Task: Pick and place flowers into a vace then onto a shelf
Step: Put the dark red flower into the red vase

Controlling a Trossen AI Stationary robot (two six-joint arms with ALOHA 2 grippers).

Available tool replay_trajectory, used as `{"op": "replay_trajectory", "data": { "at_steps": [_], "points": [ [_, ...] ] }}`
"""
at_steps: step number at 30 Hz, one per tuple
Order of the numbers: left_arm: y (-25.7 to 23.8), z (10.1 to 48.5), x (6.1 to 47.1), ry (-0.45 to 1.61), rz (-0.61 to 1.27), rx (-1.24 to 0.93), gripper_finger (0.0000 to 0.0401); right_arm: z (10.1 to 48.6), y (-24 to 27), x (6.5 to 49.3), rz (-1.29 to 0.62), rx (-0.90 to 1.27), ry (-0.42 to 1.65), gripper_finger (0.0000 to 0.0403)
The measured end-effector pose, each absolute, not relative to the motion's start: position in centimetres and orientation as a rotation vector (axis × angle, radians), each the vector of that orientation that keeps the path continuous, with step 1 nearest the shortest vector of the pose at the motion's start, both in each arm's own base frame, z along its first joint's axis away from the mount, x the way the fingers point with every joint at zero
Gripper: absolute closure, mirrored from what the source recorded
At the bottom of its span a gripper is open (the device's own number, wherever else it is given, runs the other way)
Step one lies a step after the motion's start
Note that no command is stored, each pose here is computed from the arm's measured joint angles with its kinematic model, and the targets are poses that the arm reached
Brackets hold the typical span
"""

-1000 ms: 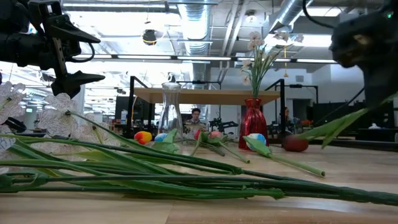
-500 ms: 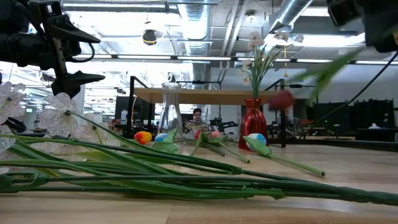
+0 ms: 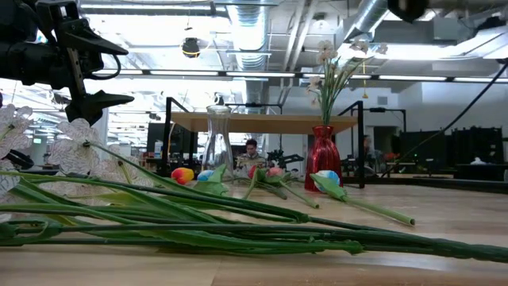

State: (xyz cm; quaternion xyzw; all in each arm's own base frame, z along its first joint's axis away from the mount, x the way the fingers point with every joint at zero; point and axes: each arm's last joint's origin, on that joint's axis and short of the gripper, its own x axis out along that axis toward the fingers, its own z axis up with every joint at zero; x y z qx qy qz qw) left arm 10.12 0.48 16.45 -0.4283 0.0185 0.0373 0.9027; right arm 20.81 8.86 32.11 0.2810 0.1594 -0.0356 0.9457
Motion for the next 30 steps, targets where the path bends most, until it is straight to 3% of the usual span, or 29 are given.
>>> {"op": "replay_trajectory", "data": {
  "at_steps": [6,14,24,27,30],
  "points": [
    [0.5,16.5,10.1,0.038,0.077,-0.886,0.0069,33.8,8.6,22.6,-0.230,0.357,0.039,0.0403],
    [0.5,16.5,10.1,0.038,0.077,-0.886,0.0069,33.9,9.0,24.8,-0.475,0.158,-0.143,0.0403],
    [0.5,16.5,10.1,0.038,0.077,-0.886,0.0069,27.5,8.4,22.7,-0.373,0.126,-0.539,0.0403],
    [0.5,16.5,10.1,0.038,0.077,-0.886,0.0069,25.2,8.1,22.8,-0.304,0.055,-0.459,0.0403],
    [0.5,16.5,10.1,0.038,0.077,-0.886,0.0069,25.0,7.6,23.1,-0.211,0.056,-0.527,0.0403]
  ]
}}
